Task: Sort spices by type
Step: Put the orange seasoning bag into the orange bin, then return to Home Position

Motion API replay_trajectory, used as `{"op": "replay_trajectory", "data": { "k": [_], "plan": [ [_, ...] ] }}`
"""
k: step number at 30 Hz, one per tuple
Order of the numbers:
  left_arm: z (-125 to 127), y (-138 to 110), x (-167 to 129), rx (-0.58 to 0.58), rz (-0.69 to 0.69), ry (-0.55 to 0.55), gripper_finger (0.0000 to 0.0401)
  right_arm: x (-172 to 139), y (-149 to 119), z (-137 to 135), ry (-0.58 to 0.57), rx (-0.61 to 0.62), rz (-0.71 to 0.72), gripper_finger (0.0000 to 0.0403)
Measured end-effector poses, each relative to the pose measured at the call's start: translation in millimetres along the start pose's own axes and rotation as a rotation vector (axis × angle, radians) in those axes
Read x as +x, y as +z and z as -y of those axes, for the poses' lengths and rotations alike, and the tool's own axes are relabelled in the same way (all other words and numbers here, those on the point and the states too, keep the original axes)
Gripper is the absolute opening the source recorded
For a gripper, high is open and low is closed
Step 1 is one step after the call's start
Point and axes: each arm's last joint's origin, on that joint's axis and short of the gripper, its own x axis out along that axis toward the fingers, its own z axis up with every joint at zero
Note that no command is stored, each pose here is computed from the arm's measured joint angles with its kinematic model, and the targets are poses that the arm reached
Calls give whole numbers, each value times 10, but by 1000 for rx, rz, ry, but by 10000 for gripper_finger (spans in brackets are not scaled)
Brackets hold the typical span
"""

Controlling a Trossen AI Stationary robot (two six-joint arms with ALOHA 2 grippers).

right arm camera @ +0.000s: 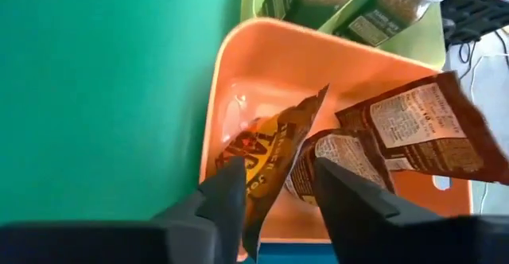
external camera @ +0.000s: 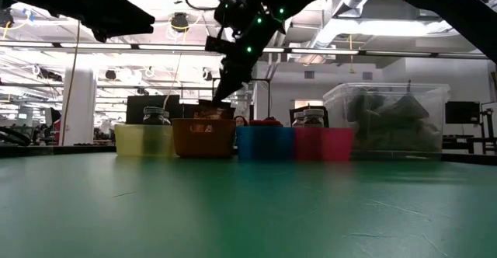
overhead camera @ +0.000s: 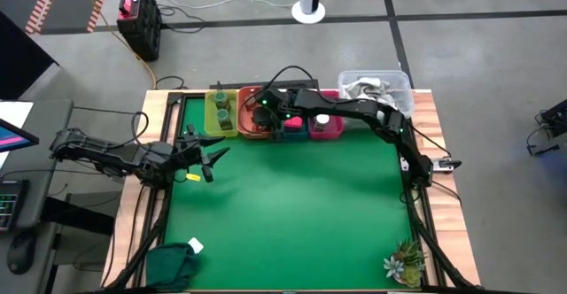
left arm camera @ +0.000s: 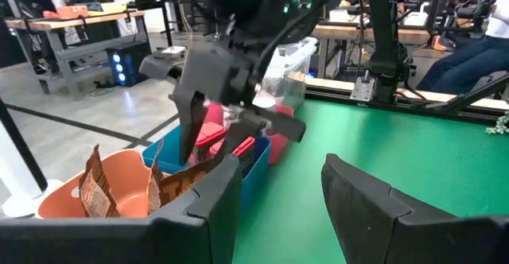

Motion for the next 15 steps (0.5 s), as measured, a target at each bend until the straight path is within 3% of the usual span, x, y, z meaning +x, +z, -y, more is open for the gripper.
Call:
{"op": "replay_trajectory", "data": {
  "k": [9,15],
  "plan": [
    [-12,14,-21,18,10,-4,164,-594,75,110,-13,98,22,220],
    [13,18,-59,63,14,-37,164,-982,-148,45,55,217,17,217]
  ]
}}
